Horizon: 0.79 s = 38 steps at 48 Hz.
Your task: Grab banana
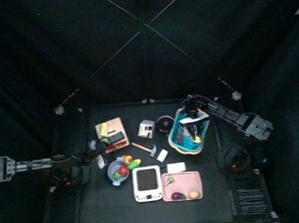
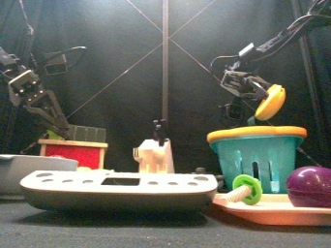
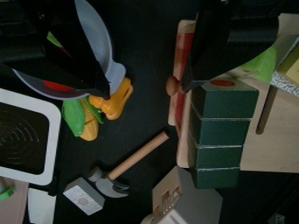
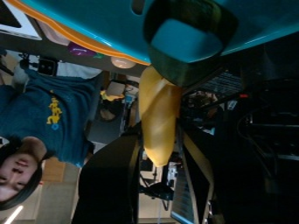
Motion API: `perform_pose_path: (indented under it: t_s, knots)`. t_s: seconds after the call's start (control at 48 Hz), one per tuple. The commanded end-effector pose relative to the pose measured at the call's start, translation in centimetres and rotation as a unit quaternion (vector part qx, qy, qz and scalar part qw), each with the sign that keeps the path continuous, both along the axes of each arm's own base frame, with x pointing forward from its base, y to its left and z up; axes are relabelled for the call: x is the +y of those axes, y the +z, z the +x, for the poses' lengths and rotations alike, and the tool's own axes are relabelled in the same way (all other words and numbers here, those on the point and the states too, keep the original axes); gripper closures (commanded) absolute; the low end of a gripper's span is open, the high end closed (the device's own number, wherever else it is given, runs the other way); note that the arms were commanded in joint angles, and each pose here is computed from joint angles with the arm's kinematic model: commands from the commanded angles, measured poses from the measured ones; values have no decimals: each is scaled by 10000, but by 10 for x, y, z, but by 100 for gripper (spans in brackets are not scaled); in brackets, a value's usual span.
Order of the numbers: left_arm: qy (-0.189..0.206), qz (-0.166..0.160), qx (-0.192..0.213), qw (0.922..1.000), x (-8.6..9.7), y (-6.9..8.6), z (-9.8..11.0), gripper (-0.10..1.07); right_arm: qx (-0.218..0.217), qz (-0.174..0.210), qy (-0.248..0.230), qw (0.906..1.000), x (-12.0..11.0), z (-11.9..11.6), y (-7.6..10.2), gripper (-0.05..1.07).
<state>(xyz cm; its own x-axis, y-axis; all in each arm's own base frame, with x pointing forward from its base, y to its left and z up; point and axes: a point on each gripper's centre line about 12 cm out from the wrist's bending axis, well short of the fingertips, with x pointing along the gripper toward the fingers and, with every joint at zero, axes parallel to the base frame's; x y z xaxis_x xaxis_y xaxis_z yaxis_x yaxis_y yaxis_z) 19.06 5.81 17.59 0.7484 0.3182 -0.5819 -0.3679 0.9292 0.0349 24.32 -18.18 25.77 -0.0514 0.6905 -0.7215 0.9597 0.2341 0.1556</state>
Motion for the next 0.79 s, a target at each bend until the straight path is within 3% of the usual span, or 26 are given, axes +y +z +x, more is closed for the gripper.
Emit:
perform_pose_path:
  t_s: [0.0, 0.25, 0.375, 0.5, 0.583, 0.771]
  knots:
    - [-31, 30, -126, 9999, 0, 9, 6, -1, -116, -94, 61, 9999, 4, -1, 10, 48]
    - [-26, 31, -113, 9999, 0, 8, 5, -1, -192, -402, 229, 9987, 2, -1, 16, 48]
    - [-23, 33, -95, 9999, 0, 7, 5, -1, -134, -874, 508, 9948, 1, -5, 17, 48]
    - [-20, 34, -115, 9999, 1, 9, 5, -1, -208, -1506, 840, 9848, 3, -10, 17, 48]
    - [-19, 31, -119, 9999, 1, 9, 6, -1, -278, -1943, 763, 9776, 3, -16, 15, 48]
    - [-24, 29, -124, 9999, 0, 9, 6, -1, -502, -2241, 622, 9713, 10, -24, 5, 48]
